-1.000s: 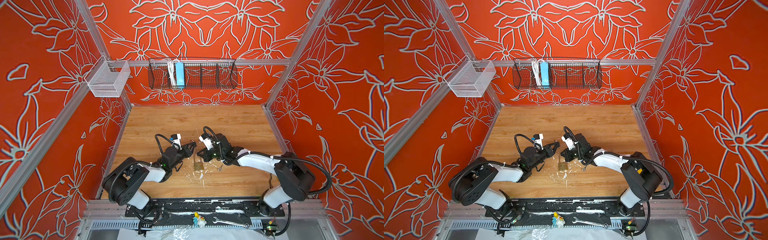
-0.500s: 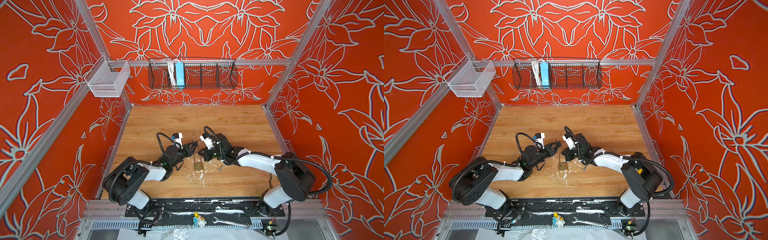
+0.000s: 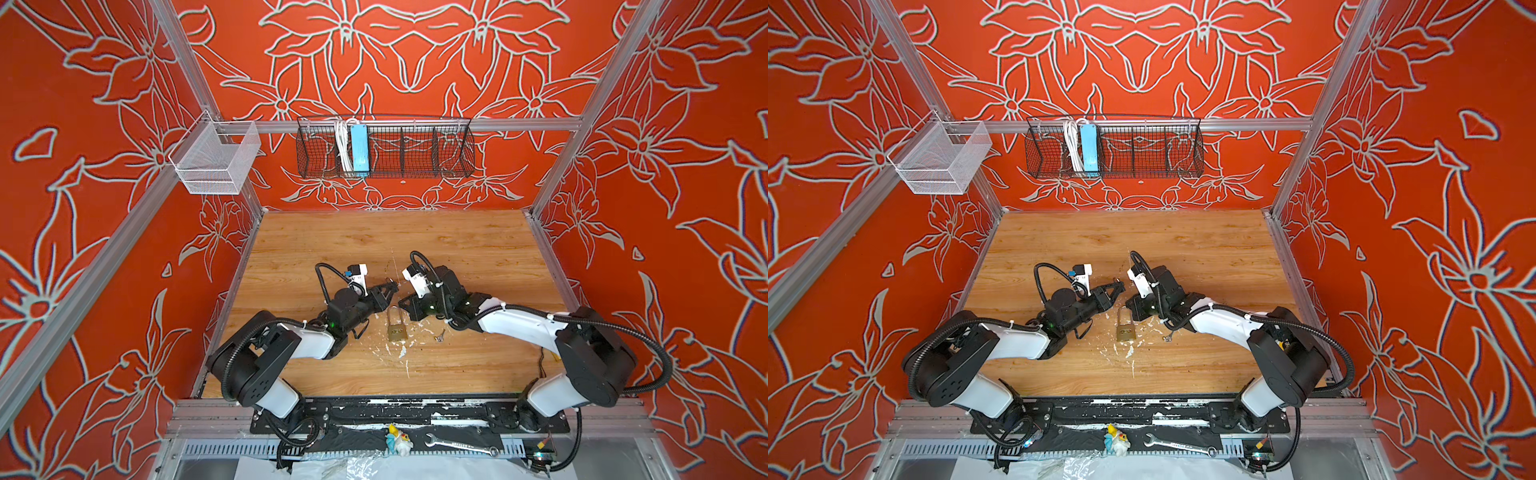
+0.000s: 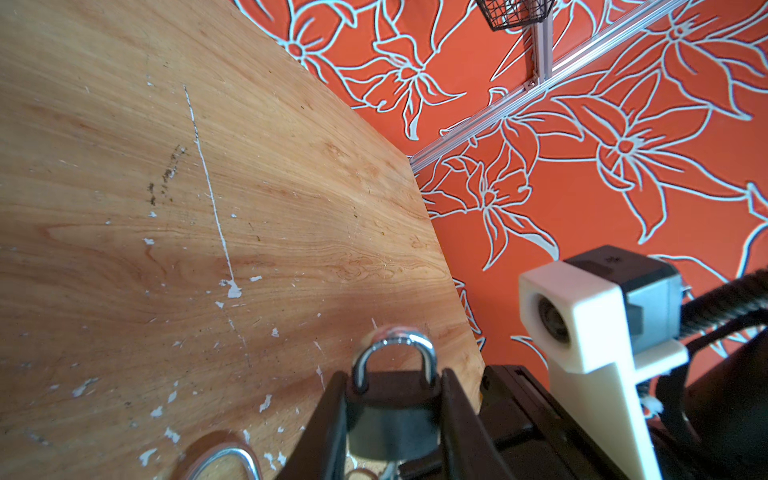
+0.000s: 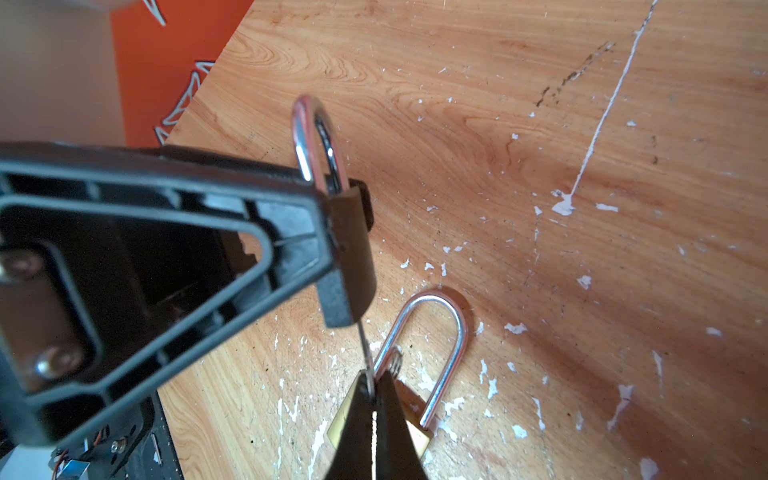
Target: Unlock with the key
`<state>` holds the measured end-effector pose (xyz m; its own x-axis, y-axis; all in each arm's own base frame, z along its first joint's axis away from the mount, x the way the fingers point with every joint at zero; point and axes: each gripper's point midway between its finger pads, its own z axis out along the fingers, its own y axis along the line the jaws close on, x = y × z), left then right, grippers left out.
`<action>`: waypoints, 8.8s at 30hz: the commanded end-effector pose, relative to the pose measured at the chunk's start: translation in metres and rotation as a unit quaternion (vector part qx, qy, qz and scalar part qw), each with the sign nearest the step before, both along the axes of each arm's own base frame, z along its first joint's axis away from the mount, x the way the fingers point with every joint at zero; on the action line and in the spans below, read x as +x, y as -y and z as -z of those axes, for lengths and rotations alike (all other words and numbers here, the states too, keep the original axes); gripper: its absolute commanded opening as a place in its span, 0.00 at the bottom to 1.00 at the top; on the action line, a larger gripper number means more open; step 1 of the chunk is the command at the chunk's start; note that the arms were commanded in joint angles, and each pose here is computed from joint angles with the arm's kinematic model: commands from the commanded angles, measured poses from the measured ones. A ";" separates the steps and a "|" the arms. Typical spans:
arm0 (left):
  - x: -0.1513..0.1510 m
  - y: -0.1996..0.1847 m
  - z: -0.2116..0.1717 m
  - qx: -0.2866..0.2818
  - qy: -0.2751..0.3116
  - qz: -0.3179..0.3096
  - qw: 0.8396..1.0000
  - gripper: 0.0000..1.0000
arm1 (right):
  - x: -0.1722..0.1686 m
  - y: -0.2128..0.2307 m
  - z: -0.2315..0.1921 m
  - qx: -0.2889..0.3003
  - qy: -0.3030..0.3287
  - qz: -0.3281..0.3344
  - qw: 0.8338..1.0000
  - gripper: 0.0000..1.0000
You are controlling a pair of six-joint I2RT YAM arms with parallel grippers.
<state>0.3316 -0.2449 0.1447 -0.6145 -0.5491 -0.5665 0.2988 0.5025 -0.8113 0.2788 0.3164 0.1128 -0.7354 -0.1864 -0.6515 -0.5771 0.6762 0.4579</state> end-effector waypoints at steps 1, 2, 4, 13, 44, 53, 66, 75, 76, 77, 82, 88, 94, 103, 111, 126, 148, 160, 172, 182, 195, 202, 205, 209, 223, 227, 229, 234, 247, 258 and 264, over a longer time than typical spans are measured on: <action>0.000 0.009 -0.003 0.001 0.009 0.016 1.000 0.00 | 0.006 0.002 -0.016 0.015 0.022 0.012 1.000 0.00; -0.001 0.010 -0.003 0.003 0.010 0.017 1.000 0.00 | 0.006 0.003 -0.017 0.016 0.023 0.013 1.000 0.00; -0.001 0.012 -0.002 0.011 0.016 0.020 1.000 0.00 | 0.007 0.005 -0.019 0.018 0.025 0.017 0.999 0.00; -0.002 0.018 0.011 0.071 0.030 0.000 0.997 0.00 | 0.009 0.013 -0.026 0.024 0.032 0.029 0.999 0.00; -0.013 0.050 0.025 0.007 0.015 0.009 1.000 0.00 | 0.003 0.016 -0.046 0.069 0.070 0.023 0.995 0.00; -0.015 0.044 0.022 -0.063 -0.020 -0.010 0.998 0.00 | 0.004 0.021 -0.048 0.087 0.099 0.041 0.990 0.00; -0.012 0.048 0.042 -0.040 -0.012 -0.034 0.999 0.00 | 0.008 0.029 -0.050 0.089 0.100 0.077 0.988 0.00; -0.018 0.063 0.036 -0.084 -0.038 -0.028 0.995 0.00 | 0.006 0.021 -0.046 0.100 0.101 0.072 0.987 0.00; -0.019 0.064 0.033 -0.089 -0.040 -0.024 0.995 0.00 | 0.005 0.020 -0.046 0.099 0.101 0.070 0.987 0.00; -0.021 0.065 0.032 -0.094 -0.043 -0.020 0.994 0.00 | 0.005 0.018 -0.045 0.100 0.101 0.068 0.987 0.00; -0.024 0.074 0.036 -0.090 -0.046 -0.005 0.995 0.00 | 0.002 0.013 -0.054 0.123 0.106 0.056 0.985 0.00; -0.031 0.086 0.032 -0.088 -0.039 0.023 0.995 0.00 | 0.004 0.020 -0.061 0.122 0.116 0.072 0.983 0.00; -0.040 0.101 0.030 -0.081 -0.029 0.053 0.995 0.00 | 0.005 0.025 -0.076 0.127 0.135 0.081 0.979 0.00; -0.044 0.109 0.034 -0.075 -0.029 0.074 0.994 0.00 | 0.009 0.040 -0.102 0.144 0.160 0.099 0.971 0.00; -0.044 0.112 0.042 -0.039 -0.025 0.074 0.996 0.00 | 0.006 0.044 -0.118 0.144 0.180 0.093 0.969 0.00; -0.047 0.116 0.046 -0.022 -0.004 0.052 0.998 0.00 | 0.003 0.046 -0.131 0.168 0.182 0.099 0.964 0.00; -0.074 0.149 0.037 -0.020 0.034 0.121 0.992 0.00 | 0.006 0.047 -0.134 0.169 0.203 0.115 0.958 0.00; -0.066 0.121 0.015 -0.025 0.054 0.078 0.995 0.00 | 0.004 0.033 -0.116 0.169 0.188 0.082 0.964 0.00; -0.054 0.126 0.050 -0.027 0.002 0.086 0.996 0.00 | 0.002 0.045 -0.124 0.167 0.212 0.096 0.958 0.00; -0.043 0.101 0.037 -0.024 0.017 0.057 0.998 0.00 | -0.001 0.044 -0.115 0.167 0.205 0.086 0.961 0.00; -0.023 0.083 0.043 -0.004 0.028 0.058 0.998 0.00 | -0.003 0.049 -0.104 0.148 0.200 0.074 0.966 0.47; 0.002 0.007 0.037 0.036 0.046 -0.094 0.994 0.00 | -0.005 0.054 -0.091 0.112 0.181 0.075 0.974 0.58; 0.006 -0.004 0.030 0.104 0.074 -0.103 0.986 0.00 | -0.002 0.061 -0.093 0.110 0.190 0.095 0.971 0.60; 0.003 0.006 0.013 0.168 0.116 -0.065 0.977 0.00 | -0.005 0.063 -0.103 0.119 0.199 0.091 0.969 0.59; -0.047 0.055 -0.015 0.231 0.316 0.029 0.920 0.00 | -0.023 0.060 -0.129 0.157 0.222 0.043 0.961 0.56; -0.048 0.055 -0.017 0.232 0.317 0.018 0.919 0.00 | -0.013 0.053 -0.110 0.136 0.190 0.049 0.971 0.51; -0.048 0.055 -0.018 0.230 0.316 0.017 0.920 0.00 | -0.013 0.049 -0.107 0.137 0.180 0.040 0.973 0.50; -0.046 0.052 -0.022 0.230 0.315 0.003 0.921 0.00 | -0.011 0.042 -0.098 0.129 0.161 0.029 0.978 0.47; -0.048 0.054 -0.026 0.214 0.312 0.008 0.926 0.00 | -0.006 0.023 -0.074 0.125 0.109 0.006 0.986 0.34; -0.047 0.051 -0.029 0.210 0.308 -0.001 0.928 0.00 | -0.005 0.022 -0.071 0.117 0.105 0.004 0.988 0.02; -0.044 0.041 -0.035 0.209 0.305 -0.026 0.929 0.14 | -0.002 0.025 -0.071 0.109 0.115 0.010 0.987 0.00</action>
<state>0.2850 -0.2925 0.1496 -0.1561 -0.1404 -0.9777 0.6227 0.7544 -0.2077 0.2754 0.2875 0.1738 -0.5783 -0.0109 -0.8158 -0.6565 0.5999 0.4573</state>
